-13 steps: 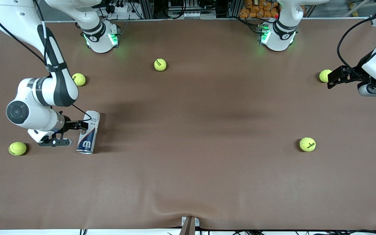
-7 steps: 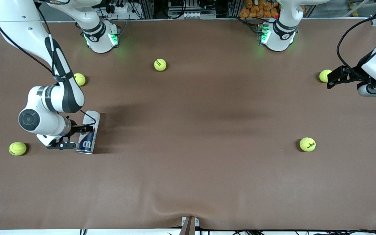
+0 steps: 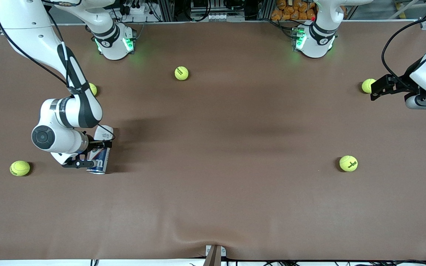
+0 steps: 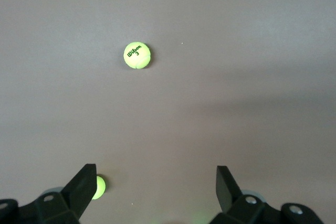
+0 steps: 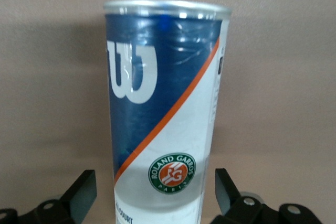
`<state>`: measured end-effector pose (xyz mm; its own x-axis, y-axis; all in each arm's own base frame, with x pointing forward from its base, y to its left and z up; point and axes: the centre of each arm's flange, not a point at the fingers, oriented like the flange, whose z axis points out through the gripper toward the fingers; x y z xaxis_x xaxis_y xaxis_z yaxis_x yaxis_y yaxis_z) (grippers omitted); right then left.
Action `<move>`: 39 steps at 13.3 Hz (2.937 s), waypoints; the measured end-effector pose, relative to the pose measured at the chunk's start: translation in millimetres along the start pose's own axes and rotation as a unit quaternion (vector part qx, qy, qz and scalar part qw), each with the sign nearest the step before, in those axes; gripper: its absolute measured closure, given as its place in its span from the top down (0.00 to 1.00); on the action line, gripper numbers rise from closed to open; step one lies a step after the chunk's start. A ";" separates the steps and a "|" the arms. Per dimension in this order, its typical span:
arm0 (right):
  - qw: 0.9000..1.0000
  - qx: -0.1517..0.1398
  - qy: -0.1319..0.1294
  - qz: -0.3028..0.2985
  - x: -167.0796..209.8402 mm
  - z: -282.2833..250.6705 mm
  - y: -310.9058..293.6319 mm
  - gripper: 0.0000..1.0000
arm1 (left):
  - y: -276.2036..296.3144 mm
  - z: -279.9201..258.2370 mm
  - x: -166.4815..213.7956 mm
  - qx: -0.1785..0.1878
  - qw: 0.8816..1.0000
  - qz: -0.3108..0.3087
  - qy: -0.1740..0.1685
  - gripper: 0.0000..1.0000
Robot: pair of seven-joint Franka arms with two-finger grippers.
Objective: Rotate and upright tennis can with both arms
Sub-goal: 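Close the right gripper around the middle of the tennis can, then lift the tennis can with the right gripper and carry it to table center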
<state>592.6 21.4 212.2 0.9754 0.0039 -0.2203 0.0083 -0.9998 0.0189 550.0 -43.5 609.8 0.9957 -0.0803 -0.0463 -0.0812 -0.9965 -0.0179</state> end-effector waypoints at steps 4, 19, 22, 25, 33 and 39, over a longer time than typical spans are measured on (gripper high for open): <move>1.000 0.000 -0.012 0.002 -6.4 10.8 1.7 1.00 | 0.0 0.0 0.0 0.000 1.000 0.000 0.000 1.00; 1.000 -0.002 -0.022 -0.001 -3.5 20.1 -2.4 0.69 | -0.1 0.1 0.0 0.000 1.000 0.000 0.000 1.00; 0.999 -0.004 -0.021 -0.025 9.1 -11.1 -23.5 0.71 | -0.3 0.2 0.0 0.000 1.000 0.000 0.000 1.00; 0.997 -0.013 -0.014 -0.075 15.6 -50.9 -86.7 0.72 | -0.4 0.2 0.0 0.000 1.000 0.000 0.000 1.00; 0.988 -0.033 0.030 -0.147 -36.9 -61.7 -302.2 0.71 | -0.7 0.2 0.0 0.000 1.000 -0.001 0.000 1.00; 0.992 -0.033 0.055 -0.108 -76.9 -30.0 -434.5 0.71 | -15.4 3.1 -0.3 -0.029 1.000 0.002 -0.004 1.00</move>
<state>520.6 456.2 250.2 0.9675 0.2231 -0.1186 0.2299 -0.9721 0.0469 550.9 -28.0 607.0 0.9950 -0.0845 -0.0535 -0.0824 -0.9958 0.0401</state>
